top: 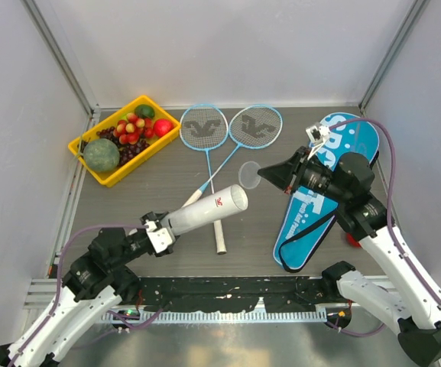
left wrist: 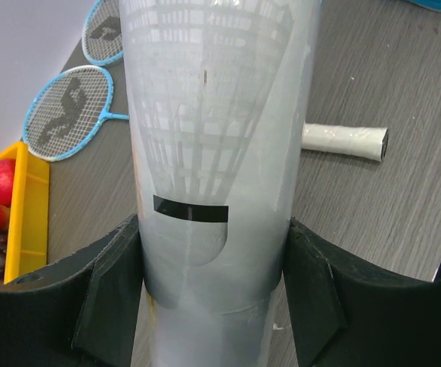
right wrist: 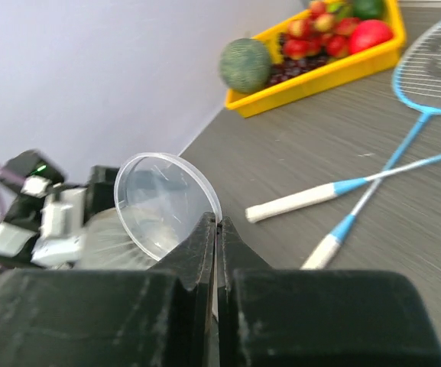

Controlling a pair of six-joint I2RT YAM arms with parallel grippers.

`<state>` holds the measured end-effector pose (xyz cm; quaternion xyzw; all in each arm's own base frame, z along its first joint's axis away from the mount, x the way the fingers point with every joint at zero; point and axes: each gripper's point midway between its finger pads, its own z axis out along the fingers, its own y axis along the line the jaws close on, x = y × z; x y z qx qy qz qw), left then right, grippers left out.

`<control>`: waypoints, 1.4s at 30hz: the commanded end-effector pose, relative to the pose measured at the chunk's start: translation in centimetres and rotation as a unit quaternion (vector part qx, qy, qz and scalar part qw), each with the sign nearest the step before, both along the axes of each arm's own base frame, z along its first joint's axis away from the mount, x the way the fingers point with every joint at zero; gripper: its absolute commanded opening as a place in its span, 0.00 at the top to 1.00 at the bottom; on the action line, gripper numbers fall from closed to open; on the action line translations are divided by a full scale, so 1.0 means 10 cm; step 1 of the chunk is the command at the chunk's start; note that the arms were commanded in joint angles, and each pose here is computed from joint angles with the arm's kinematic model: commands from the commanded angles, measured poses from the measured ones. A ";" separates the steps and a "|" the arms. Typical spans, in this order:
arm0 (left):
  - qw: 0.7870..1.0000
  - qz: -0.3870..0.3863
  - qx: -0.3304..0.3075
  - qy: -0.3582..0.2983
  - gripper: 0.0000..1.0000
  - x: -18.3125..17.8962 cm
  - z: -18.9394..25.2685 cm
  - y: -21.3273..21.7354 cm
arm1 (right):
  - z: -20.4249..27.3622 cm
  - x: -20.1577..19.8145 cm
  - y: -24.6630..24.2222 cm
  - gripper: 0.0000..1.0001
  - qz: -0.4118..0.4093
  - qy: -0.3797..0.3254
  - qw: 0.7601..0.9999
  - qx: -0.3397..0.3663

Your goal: Pack up the badminton gear

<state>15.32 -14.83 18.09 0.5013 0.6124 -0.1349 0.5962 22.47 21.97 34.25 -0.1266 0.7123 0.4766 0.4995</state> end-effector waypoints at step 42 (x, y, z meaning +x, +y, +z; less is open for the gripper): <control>0.997 -0.065 0.003 -0.049 0.97 -0.03 0.31 -0.19 | -0.38 -0.71 0.11 0.95 0.158 0.048 0.986 -0.028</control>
